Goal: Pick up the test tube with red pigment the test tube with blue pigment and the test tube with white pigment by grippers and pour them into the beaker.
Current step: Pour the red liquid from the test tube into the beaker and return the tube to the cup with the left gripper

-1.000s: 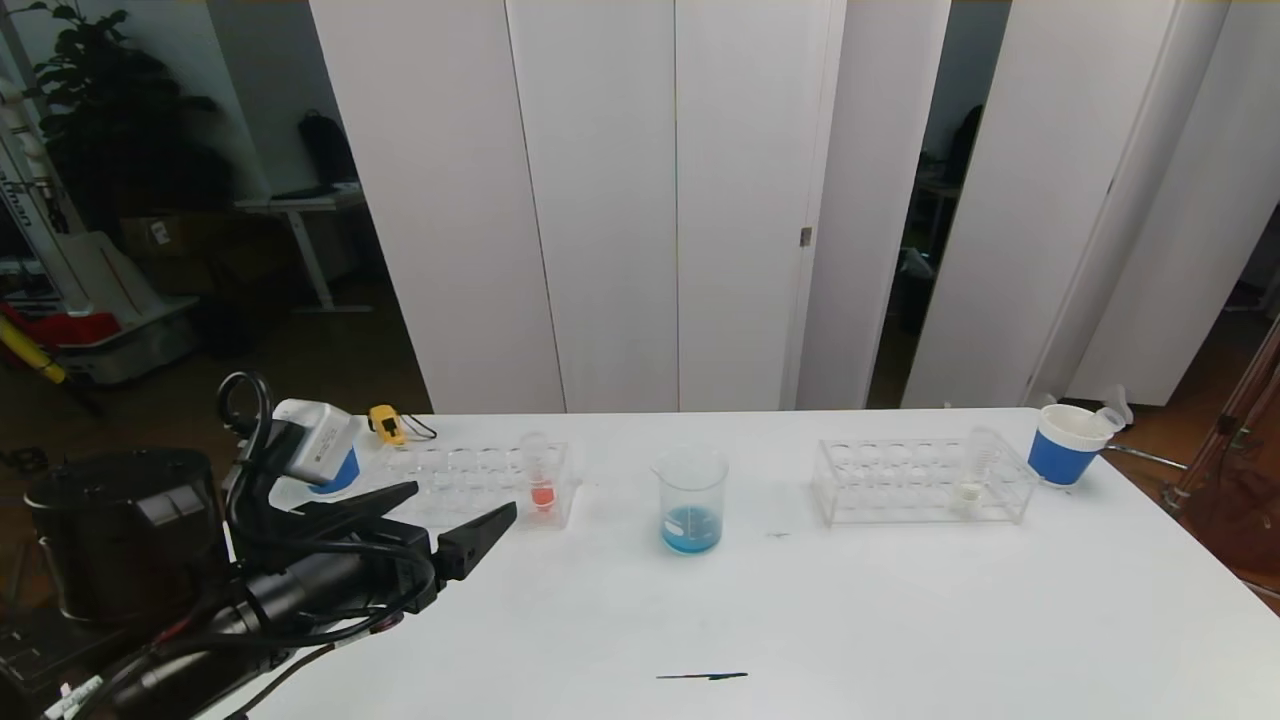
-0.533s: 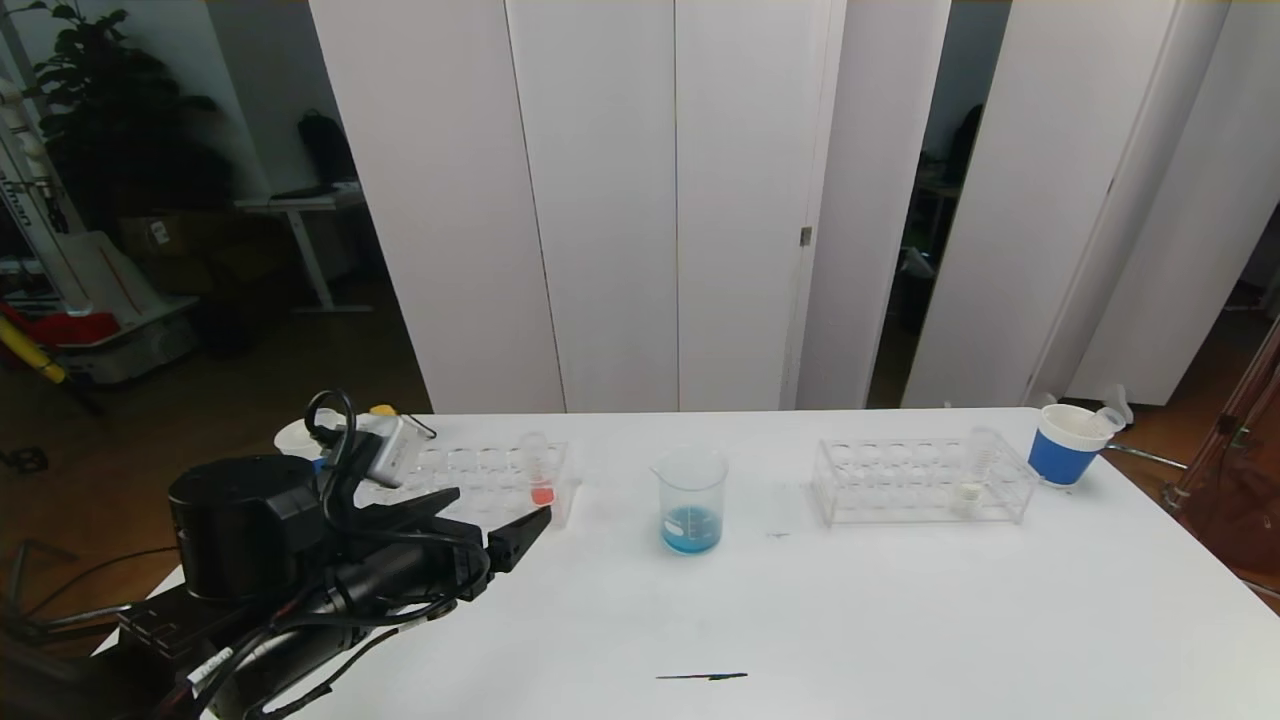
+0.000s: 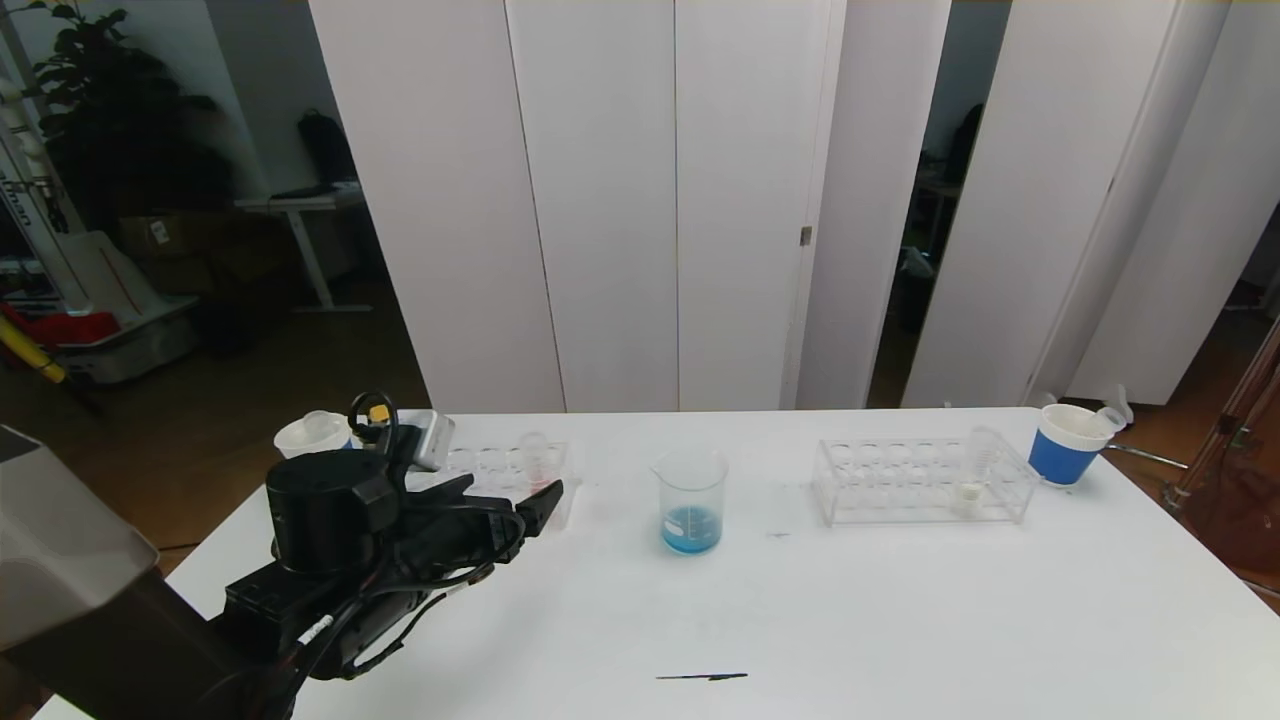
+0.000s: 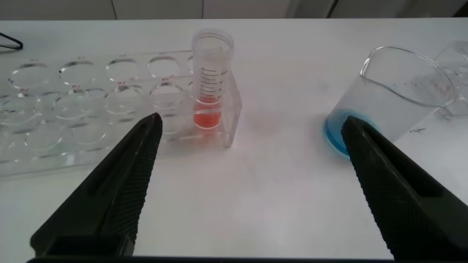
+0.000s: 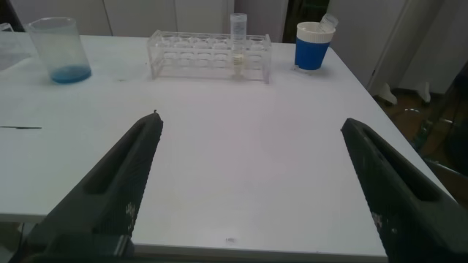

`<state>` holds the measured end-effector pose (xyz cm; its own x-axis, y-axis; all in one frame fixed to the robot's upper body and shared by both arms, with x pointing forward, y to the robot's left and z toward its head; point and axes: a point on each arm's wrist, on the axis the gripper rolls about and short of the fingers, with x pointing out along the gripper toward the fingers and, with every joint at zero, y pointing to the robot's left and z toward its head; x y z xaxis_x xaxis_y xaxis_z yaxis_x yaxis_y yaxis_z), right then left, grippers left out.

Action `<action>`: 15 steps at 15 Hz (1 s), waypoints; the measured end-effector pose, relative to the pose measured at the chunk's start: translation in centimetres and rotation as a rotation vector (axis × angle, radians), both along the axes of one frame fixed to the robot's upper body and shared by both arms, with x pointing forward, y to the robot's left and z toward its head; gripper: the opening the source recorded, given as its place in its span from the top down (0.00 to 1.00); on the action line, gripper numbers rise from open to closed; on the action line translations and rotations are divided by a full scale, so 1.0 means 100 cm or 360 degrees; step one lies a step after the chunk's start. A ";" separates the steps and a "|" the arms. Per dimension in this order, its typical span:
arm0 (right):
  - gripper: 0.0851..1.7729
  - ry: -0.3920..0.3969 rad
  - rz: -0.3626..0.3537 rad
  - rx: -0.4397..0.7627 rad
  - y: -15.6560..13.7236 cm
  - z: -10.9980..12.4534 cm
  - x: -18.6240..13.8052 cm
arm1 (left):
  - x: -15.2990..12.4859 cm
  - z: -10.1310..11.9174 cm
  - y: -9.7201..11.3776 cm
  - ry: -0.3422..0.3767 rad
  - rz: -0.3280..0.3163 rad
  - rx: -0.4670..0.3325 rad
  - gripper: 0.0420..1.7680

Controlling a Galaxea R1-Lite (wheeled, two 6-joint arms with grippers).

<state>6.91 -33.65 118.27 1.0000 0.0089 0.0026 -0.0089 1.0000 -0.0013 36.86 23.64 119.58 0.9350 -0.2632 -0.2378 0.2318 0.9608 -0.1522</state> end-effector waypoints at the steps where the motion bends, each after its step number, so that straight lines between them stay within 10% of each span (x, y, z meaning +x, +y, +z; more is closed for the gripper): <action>1: 0.01 0.0000 0.0000 -0.0001 0.000 0.000 0.000 | 0.004 -0.003 -0.001 -0.0017 0.0028 0.0001 0.01; 15: 0.01 0.0000 0.0001 0.0000 0.000 0.000 0.000 | 0.046 -0.029 -0.023 -0.0175 0.0272 0.0072 0.01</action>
<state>6.91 -33.65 118.27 1.0000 0.0096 0.0028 -0.0096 1.0000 -0.0013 41.48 21.35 116.73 0.9861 -0.0900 -0.1398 0.0777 0.9928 -0.0909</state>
